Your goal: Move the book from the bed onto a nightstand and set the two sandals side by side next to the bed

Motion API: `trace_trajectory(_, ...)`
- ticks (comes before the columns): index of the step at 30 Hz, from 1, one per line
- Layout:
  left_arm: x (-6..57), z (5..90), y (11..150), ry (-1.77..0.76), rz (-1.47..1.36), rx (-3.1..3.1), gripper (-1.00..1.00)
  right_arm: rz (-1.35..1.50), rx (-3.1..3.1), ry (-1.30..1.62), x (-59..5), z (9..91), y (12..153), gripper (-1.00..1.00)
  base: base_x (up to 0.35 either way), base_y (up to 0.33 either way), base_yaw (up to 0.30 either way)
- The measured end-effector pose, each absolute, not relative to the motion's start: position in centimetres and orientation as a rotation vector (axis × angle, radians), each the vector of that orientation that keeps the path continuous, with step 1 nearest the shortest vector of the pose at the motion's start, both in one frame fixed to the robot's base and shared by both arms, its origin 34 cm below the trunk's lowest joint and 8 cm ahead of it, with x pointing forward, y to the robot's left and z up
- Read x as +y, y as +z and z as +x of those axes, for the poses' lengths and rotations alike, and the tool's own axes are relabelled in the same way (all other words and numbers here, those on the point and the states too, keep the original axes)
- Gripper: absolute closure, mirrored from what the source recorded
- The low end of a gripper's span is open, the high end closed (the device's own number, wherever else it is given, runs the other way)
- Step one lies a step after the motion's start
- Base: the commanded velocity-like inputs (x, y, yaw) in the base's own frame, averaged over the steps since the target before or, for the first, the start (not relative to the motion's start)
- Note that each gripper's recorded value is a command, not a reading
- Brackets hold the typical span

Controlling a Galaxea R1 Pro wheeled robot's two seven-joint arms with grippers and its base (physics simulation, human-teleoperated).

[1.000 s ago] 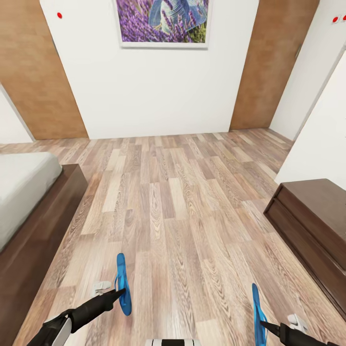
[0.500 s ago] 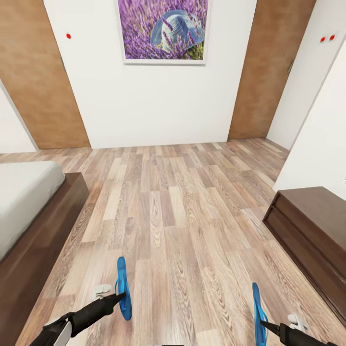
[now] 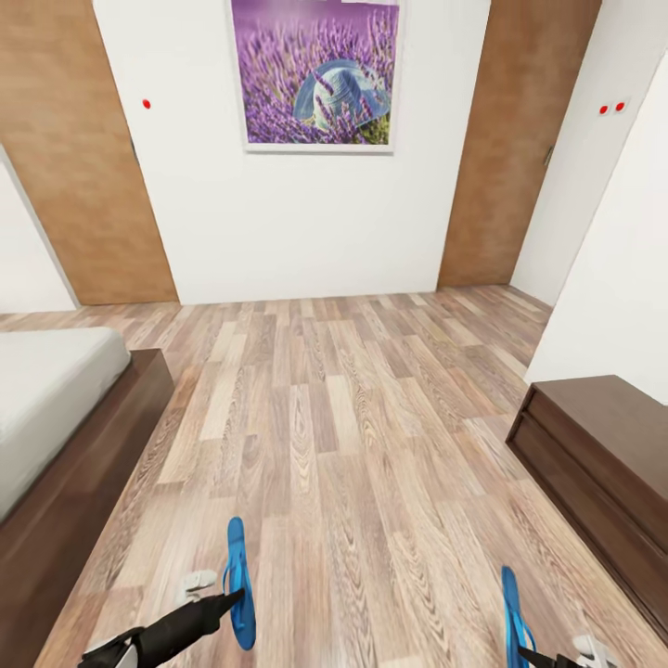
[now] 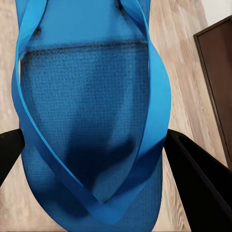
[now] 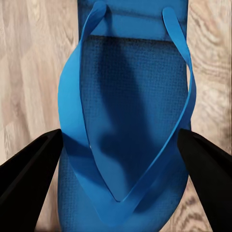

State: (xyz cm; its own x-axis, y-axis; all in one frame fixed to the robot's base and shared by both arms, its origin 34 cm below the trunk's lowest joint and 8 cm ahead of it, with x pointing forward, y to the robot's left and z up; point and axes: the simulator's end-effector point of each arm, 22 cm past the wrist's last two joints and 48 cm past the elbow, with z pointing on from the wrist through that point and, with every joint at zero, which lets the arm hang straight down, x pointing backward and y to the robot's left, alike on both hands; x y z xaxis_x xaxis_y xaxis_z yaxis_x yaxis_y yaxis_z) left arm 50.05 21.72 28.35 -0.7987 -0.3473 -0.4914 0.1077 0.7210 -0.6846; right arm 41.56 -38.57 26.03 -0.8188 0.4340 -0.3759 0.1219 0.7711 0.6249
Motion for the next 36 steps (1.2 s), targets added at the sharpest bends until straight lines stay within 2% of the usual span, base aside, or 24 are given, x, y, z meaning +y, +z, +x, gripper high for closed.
trace_trajectory(36, 20.1, 52.9, 35.4, -0.962, -0.093, 2.156, 1.00, 0.351, 2.330, 0.811, -38.6, 44.3, 31.5, 1.00, 0.000, 0.000, 0.000)
